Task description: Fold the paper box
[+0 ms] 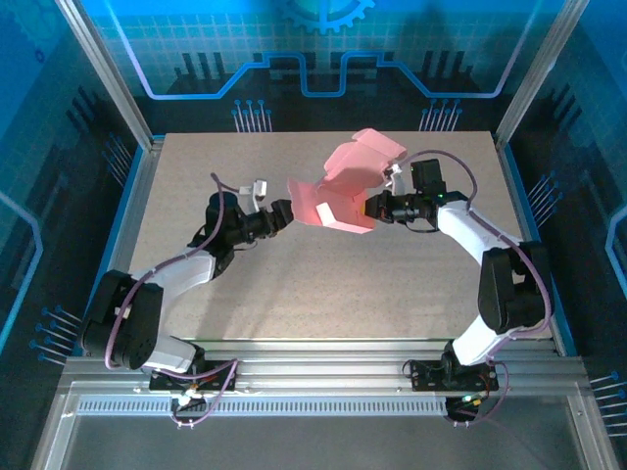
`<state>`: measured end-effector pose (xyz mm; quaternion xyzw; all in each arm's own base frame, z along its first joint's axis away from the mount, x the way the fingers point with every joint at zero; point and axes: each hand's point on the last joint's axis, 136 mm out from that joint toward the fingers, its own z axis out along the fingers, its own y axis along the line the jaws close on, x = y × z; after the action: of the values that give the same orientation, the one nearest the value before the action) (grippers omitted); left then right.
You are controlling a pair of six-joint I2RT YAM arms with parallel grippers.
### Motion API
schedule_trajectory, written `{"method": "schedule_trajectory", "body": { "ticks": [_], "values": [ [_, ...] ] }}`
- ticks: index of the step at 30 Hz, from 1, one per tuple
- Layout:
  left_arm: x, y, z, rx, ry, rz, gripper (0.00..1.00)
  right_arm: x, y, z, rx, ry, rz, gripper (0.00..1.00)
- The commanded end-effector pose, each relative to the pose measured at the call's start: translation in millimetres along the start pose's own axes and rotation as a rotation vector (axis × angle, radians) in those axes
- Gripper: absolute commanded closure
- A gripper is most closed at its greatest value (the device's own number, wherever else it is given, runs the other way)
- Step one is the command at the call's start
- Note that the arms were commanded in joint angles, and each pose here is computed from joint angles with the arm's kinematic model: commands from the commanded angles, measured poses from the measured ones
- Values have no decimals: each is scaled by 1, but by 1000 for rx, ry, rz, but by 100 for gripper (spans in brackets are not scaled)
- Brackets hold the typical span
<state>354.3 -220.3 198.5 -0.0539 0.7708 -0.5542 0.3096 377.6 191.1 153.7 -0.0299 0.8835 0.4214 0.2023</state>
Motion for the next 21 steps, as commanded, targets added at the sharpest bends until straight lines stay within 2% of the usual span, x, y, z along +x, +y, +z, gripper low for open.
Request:
{"method": "schedule_trajectory", "body": {
  "ticks": [1, 7, 11, 16, 21],
  "values": [
    [-2, -19, 3, 46, 12, 81, 26, -2, -12, 0, 57, 12, 7, 100],
    [-1, -19, 3, 23, 28, 81, 28, 1, -27, 2, 183, 16, -20, 100],
    [5, -10, 11, -3, 53, 52, 36, 4, -33, 2, 271, 28, -56, 100],
    [13, -1, 22, -38, 89, 17, 37, 4, -39, 1, 371, 38, -102, 100],
    [19, 4, 28, -58, 109, -3, 43, 8, -46, 2, 481, 56, -153, 100]
  ]
}}
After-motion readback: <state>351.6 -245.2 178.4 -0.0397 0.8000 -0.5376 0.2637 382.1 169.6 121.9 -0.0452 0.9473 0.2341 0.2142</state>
